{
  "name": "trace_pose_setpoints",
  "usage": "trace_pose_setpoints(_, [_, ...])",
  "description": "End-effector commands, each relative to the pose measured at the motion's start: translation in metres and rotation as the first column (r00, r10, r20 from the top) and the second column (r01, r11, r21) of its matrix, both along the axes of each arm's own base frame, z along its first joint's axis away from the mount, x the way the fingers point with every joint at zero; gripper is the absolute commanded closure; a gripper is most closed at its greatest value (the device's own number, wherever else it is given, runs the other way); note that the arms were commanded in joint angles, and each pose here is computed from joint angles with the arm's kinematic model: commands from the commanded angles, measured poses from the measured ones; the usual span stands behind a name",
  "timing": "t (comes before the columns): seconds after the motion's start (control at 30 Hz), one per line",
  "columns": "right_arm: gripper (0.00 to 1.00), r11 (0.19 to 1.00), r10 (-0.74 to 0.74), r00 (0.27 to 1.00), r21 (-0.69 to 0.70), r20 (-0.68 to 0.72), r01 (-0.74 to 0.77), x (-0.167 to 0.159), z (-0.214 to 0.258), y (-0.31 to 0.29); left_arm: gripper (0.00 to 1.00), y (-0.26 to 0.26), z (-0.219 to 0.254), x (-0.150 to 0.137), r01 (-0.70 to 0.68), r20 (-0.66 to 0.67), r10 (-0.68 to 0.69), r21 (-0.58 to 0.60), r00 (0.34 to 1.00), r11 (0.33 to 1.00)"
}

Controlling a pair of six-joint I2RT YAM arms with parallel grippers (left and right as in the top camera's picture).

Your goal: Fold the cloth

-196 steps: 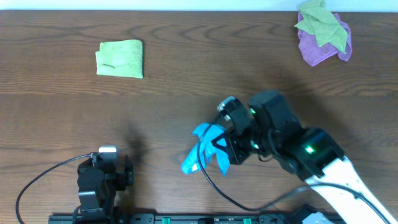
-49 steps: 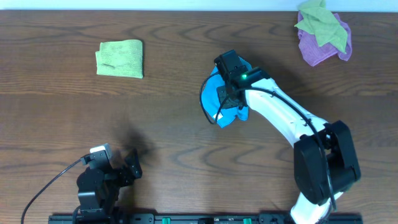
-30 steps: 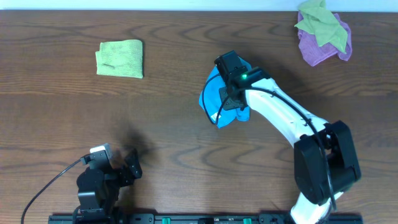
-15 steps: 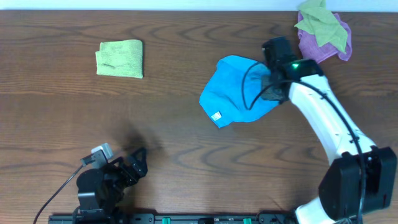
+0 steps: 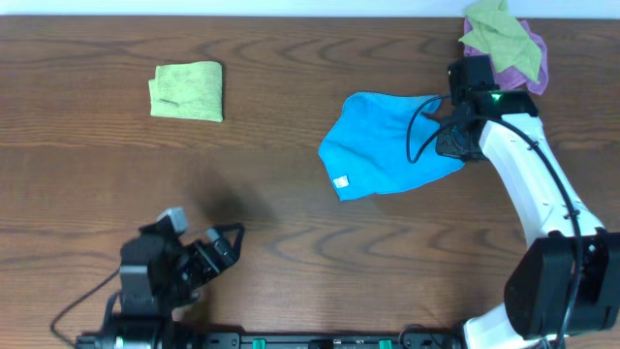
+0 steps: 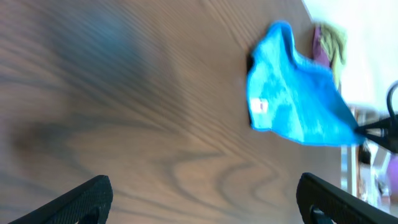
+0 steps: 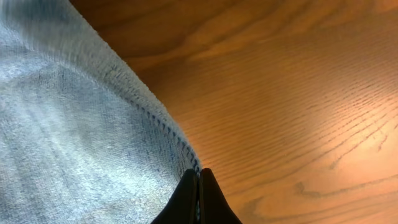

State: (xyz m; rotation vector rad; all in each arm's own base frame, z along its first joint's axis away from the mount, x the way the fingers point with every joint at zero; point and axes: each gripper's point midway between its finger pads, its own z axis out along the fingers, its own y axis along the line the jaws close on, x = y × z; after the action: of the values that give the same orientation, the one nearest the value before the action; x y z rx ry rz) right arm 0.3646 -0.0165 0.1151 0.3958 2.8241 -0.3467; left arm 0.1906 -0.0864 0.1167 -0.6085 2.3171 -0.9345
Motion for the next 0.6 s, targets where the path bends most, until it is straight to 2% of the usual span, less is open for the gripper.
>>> trace_pose_setpoints(0.0, [0.99, 0.999, -0.032, 0.999, -0.011, 0.004, 0.032, -0.003, 0.0, -0.005, 0.04, -0.016, 0.02, 0.013, 0.058, -0.047, -0.056, 0.024, 0.997, 0.998])
trace_pose_setpoints(0.17, [0.99, 1.0, -0.028, 1.0, 0.004, 0.007, 0.028, -0.002, -0.001, -0.002, 0.04, -0.07, 0.037, 0.039, 0.242, -0.137, -0.23, 0.08, 0.963, 0.967])
trace_pose_setpoints(0.33, [0.99, 0.999, -0.023, 1.0, 0.027, 0.008, 0.023, -0.001, -0.002, 0.002, 0.05, -0.121, 0.031, 0.072, 0.344, -0.168, -0.327, 0.085, 0.93, 0.935])
trace_pose_setpoints(0.4, [0.99, 0.999, -0.02, 1.0, 0.042, 0.013, 0.02, 0.0, -0.002, 0.004, 0.05, -0.135, 0.019, 0.076, 0.359, -0.209, -0.342, 0.045, 0.916, 0.932])
trace_pose_setpoints(0.57, [0.99, 0.998, -0.015, 1.0, 0.068, 0.019, 0.014, 0.002, -0.002, 0.009, 0.05, -0.151, -0.01, 0.091, 0.275, -0.31, -0.277, -0.052, 0.909, 0.96])
